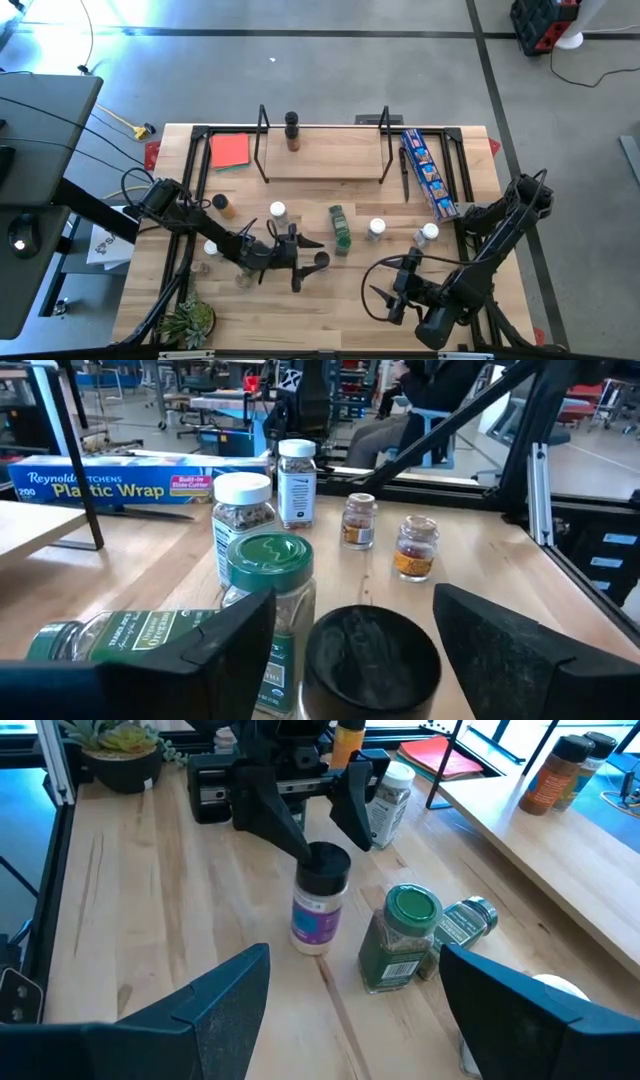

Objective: Shelf spices
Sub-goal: Put the black seasoning bottle on the shelf aligned with the other black seasoning bottles

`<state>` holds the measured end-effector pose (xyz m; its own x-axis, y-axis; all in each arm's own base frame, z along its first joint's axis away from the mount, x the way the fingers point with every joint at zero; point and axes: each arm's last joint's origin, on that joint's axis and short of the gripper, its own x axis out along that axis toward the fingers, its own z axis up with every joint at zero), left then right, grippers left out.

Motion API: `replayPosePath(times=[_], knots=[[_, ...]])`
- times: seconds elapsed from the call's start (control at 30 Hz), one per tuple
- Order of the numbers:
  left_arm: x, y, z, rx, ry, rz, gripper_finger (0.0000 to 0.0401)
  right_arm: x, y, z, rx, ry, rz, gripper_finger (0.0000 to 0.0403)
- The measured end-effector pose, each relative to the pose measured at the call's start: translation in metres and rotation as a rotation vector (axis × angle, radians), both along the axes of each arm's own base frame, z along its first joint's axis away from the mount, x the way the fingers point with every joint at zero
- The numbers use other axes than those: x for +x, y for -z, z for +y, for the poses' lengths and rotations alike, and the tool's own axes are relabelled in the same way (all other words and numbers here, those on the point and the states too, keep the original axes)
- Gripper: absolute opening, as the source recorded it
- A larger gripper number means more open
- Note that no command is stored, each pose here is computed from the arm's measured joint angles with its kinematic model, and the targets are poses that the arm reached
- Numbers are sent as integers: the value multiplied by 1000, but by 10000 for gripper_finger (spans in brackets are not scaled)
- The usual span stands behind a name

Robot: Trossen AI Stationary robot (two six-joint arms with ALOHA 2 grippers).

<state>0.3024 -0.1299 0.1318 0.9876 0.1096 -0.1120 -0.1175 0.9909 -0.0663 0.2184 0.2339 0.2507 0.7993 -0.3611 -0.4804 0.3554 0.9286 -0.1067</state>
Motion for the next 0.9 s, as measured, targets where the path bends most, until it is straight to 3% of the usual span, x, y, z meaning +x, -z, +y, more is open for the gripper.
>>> replayPosePath(times=[0.1,0.23,0.37,0.47,0.57,0.7,0.9], knots=[[-2,-6,-1,61,69,7,269,0,0,0,0,0,0,287],[-5,-35,-4,101,104,-47,270,0,0,0,0,0,0,287],[1,-45,-12,220,124,158,270,0,0,0,-2,0,2,287],[15,-61,-15,251,131,324,270,0,0,0,-2,0,2,287],[27,-80,-11,245,91,453,271,0,0,0,-2,0,2,287],[38,-108,-6,230,81,496,271,0,0,0,0,0,0,287],[45,-118,6,22,110,553,271,0,0,0,0,0,0,287]])
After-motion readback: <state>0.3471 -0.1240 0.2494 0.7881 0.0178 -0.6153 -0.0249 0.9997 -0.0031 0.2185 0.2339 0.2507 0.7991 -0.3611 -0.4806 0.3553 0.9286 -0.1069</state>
